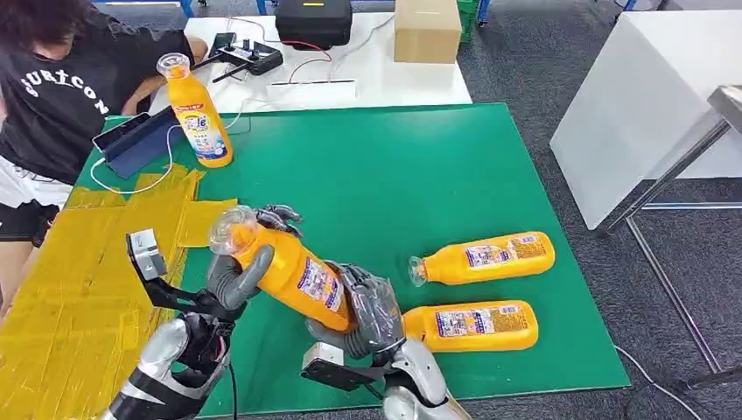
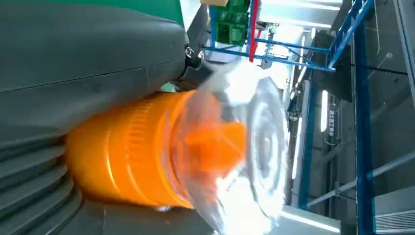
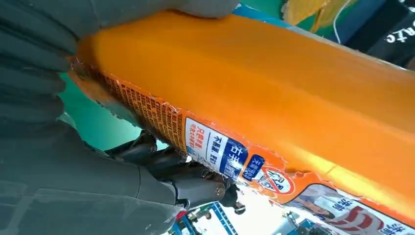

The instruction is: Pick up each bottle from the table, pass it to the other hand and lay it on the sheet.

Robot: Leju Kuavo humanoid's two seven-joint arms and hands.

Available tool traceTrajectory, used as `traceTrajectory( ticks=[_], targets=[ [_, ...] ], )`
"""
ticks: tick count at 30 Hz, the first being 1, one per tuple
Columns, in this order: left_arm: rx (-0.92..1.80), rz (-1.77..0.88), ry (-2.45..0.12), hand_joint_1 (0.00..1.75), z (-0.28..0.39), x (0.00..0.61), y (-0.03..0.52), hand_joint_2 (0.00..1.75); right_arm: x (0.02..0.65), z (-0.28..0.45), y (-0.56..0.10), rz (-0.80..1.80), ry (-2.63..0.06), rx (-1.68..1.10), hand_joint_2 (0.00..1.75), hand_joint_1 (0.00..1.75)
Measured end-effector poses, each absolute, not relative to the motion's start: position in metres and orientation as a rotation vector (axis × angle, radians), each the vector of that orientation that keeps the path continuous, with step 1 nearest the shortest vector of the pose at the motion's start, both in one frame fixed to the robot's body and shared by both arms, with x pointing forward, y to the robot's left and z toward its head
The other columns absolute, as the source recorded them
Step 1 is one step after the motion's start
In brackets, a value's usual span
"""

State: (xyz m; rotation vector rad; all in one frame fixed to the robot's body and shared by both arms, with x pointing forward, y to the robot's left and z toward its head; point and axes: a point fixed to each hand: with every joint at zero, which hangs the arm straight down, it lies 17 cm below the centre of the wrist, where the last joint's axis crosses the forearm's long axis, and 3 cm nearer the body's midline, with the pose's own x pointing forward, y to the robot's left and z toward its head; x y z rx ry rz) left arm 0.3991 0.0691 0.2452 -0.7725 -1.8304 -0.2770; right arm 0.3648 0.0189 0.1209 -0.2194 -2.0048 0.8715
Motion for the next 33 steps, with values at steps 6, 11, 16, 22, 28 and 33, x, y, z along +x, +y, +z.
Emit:
traceTrajectory(
  ticks=[6, 11, 16, 22, 28, 33],
  targets=[
    [-0.766, -0.269, -1.835, 1.41, 0.2461, 0.4006, 0.0710, 1.75, 0.3645, 0.1183, 0.0184, 0.877, -1.999, -0.220, 1.75, 1.75],
    [-0.736, -0.279, -1.845, 1.75, 0.2450, 0.4021, 0.0711, 1.75, 0.3641, 0.1166, 0.0181, 0.878, -1.995, -0.220, 1.75, 1.75],
    [-0.714, -0.293, -1.860, 1.75, 0.2457, 0.4019, 0.0692, 1.75, 0.3636, 0.1159, 0.0173, 0.872, -1.993, -0.221, 1.75, 1.75],
    [-0.718, -0.297, -1.862, 1.75, 0.2459, 0.4007, 0.0676, 1.75, 0.3626, 0.1151, 0.0160, 0.862, -1.993, -0.224, 1.75, 1.75],
    [-0.720, -0.295, -1.857, 1.75, 0.2436, 0.3994, 0.0674, 1.75, 0.3611, 0.1135, 0.0157, 0.860, -1.989, -0.222, 1.75, 1.75],
    [-0.720, -0.293, -1.859, 1.75, 0.2427, 0.3983, 0.0680, 1.75, 0.3605, 0.1135, 0.0154, 0.857, -1.992, -0.222, 1.75, 1.75]
  ],
)
